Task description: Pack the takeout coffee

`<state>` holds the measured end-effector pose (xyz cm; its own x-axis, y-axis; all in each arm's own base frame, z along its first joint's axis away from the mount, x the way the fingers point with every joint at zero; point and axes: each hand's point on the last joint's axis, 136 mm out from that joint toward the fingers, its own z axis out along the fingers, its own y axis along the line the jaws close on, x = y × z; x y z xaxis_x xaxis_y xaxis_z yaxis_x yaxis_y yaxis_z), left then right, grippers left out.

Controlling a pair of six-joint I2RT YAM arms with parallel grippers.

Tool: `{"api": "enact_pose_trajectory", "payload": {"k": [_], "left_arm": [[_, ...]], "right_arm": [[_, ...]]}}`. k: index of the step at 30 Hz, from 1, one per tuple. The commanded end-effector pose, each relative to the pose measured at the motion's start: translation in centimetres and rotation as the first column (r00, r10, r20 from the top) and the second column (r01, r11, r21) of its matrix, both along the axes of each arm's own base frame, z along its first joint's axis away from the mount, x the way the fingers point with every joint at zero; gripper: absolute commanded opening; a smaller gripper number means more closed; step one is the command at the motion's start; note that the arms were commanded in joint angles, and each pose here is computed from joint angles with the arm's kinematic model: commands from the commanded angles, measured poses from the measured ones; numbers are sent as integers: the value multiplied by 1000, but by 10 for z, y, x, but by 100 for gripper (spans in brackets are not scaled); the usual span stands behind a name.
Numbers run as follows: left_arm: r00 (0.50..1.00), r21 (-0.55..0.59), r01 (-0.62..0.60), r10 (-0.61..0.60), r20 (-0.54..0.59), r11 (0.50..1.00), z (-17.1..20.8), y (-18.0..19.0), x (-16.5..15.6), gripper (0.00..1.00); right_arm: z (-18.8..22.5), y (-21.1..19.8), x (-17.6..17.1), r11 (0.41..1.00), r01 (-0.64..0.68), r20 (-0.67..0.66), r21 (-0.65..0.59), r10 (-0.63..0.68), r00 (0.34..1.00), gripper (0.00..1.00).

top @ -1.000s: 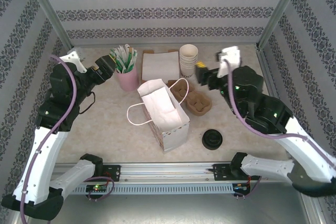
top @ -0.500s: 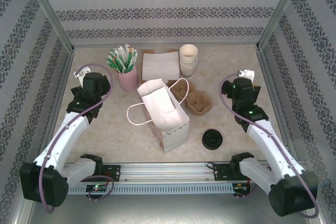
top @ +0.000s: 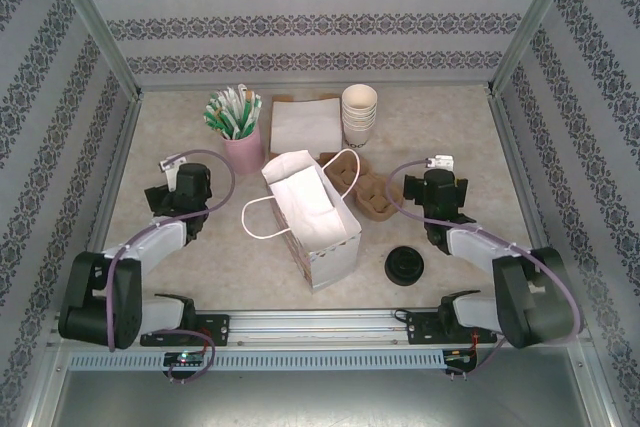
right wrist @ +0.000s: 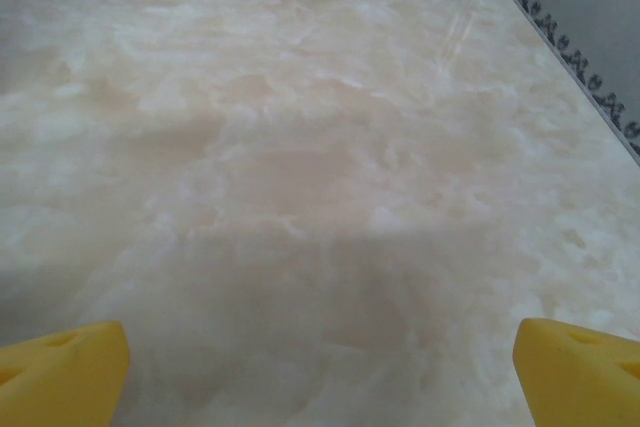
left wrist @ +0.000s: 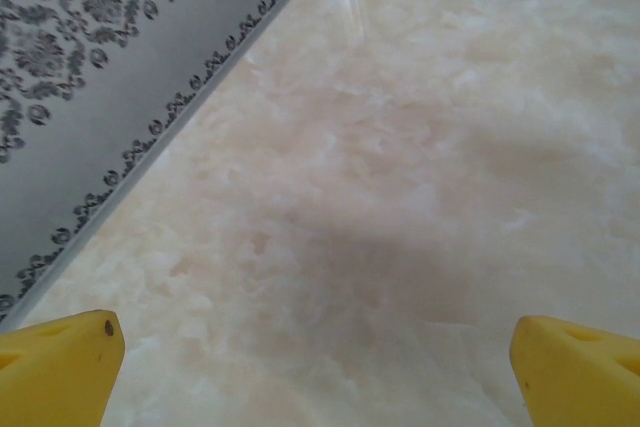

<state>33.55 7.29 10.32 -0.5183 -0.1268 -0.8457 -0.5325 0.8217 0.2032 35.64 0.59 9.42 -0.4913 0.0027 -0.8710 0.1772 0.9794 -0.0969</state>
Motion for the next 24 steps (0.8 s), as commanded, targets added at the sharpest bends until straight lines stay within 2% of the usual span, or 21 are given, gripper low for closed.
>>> {"api": "enact_pose_trajectory", "payload": {"k": [1,4,8,10,12,14,16,18,24], "left_arm": [[992,20,53,-55,112,998,10,-3,24,100],[990,11,86,-87,108,996,5,-8,33,100],[963,13,218,-217,159,976,8,-28,52,100],[955,13,258,-257,146,966,6,-34,58,100],[952,7,278,-276,133,961,4,-37,60,100],[943,12,303,-302,137,953,5,-40,61,100],[911,48,351,-353,213,935,10,-47,60,100],[902,57,343,-345,259,938,6,-46,55,100],[892,19,392,-385,238,920,-3,-50,57,100]], "right_arm": [[29,9,27,998,-56,117,12,54,992,98],[24,14,30,996,-85,86,13,83,993,98],[26,22,24,986,-159,119,43,153,981,98],[29,32,21,971,-230,140,60,220,965,98],[30,54,17,930,-362,152,63,350,924,98],[30,66,16,902,-428,145,64,416,898,98],[28,66,18,902,-426,137,70,414,900,98],[27,61,21,914,-399,127,79,388,913,98],[27,43,22,942,-321,136,97,307,942,98]]}}
